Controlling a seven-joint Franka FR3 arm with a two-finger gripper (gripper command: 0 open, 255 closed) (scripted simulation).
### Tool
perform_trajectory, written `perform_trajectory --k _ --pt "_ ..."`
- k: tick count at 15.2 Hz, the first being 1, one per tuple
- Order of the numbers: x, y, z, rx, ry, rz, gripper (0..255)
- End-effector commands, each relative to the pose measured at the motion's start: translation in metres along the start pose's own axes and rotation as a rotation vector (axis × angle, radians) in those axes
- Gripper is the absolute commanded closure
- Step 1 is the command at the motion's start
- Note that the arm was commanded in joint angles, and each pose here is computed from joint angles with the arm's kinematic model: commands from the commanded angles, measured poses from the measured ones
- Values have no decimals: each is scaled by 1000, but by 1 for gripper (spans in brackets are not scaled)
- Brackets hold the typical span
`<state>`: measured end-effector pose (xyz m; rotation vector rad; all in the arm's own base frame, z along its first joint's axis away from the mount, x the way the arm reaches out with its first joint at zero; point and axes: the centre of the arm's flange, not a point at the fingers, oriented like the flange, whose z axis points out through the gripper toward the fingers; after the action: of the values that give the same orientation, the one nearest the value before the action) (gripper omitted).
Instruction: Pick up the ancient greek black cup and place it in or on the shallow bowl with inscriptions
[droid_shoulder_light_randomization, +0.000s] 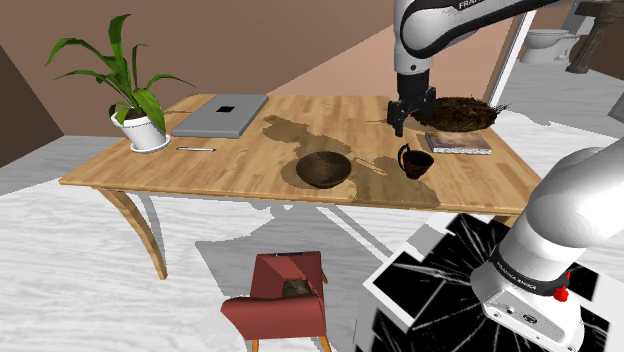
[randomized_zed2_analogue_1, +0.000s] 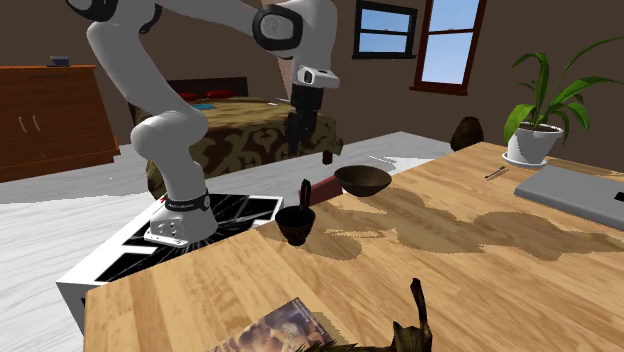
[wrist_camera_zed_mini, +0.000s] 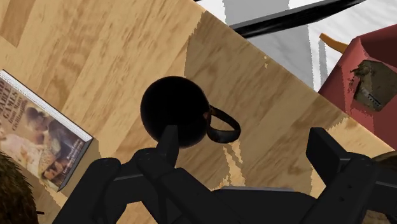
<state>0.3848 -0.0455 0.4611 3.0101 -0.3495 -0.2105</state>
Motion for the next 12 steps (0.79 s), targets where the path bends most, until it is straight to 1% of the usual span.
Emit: perform_trajectory --k 1,6,12 --pt "16 -1 23 -9 -8 15 0" --pt "54 4 74 -29 -30 50 0" --pt "53 5 106 -29 -30 50 0"
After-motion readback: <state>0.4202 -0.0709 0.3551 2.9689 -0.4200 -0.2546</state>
